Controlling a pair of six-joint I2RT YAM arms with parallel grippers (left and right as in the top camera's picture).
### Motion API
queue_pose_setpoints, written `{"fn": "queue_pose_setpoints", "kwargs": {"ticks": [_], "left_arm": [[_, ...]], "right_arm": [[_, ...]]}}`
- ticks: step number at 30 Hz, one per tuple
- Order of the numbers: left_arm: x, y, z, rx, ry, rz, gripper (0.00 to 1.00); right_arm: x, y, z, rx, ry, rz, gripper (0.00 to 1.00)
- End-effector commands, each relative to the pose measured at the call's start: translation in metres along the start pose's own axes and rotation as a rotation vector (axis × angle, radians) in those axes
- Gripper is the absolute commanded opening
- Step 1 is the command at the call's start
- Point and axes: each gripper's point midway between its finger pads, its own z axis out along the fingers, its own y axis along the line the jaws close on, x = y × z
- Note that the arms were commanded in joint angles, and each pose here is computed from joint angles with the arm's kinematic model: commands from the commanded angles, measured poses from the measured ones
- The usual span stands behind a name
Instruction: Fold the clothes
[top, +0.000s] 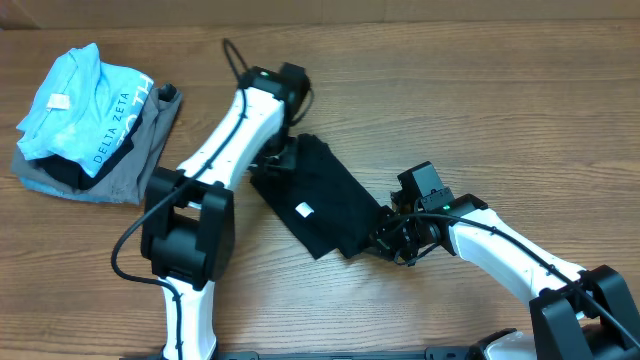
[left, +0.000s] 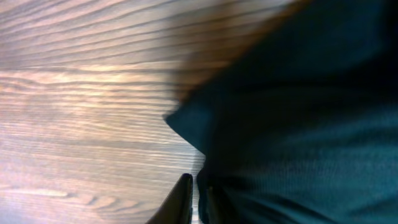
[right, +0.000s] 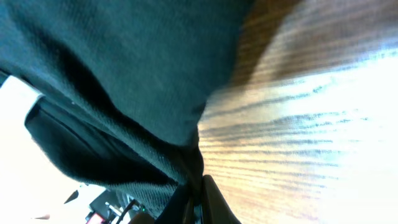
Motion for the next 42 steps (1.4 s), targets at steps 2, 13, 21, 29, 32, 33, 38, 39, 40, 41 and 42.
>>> {"fn": "queue_pose_setpoints", "kwargs": {"ticks": [2,13,21,29,32,33,38,39,40,41,42], "left_arm": [[-0.001,0.026,-0.015,0.030,-0.009,-0.073,0.32],[0.011,0.023,-0.015,0.100,0.054,0.012,0.28],[0.026,0.014,-0.062,0.227,-0.030,0.058,0.35],[0.011,-0.043,-0.085,0.335,-0.201,0.176,0.07],[0.011,-0.071,-0.057,0.330,-0.184,0.235,0.04],[0.013,-0.081,-0.044,0.324,-0.170,0.263,0.04],[0.016,-0.100,0.011,0.269,-0.097,0.350,0.04],[0.017,-0.100,0.016,0.266,-0.083,0.350,0.04],[0.018,-0.101,0.019,0.268,-0.074,0.348,0.04],[0.017,-0.101,0.021,0.268,-0.073,0.347,0.04],[0.015,-0.102,0.021,0.269,-0.080,0.347,0.07]], "right_arm": [[-0.007,-0.001,0.002,0.012,-0.038,-0.044,0.41],[-0.013,0.022,-0.012,-0.139,-0.016,-0.274,0.63],[-0.050,0.038,-0.071,-0.291,-0.178,-0.332,0.58],[-0.062,0.041,-0.086,-0.312,-0.232,-0.328,0.57],[-0.061,0.040,-0.086,-0.310,-0.228,-0.324,0.57],[-0.061,0.039,-0.086,-0.309,-0.227,-0.322,0.57],[-0.059,0.038,-0.085,-0.304,-0.219,-0.313,0.57],[-0.059,0.037,-0.085,-0.303,-0.218,-0.312,0.57],[-0.059,0.037,-0.085,-0.302,-0.216,-0.309,0.57],[-0.058,0.036,-0.084,-0.300,-0.213,-0.301,0.57],[-0.059,0.035,-0.084,-0.294,-0.213,-0.286,0.57]]}}
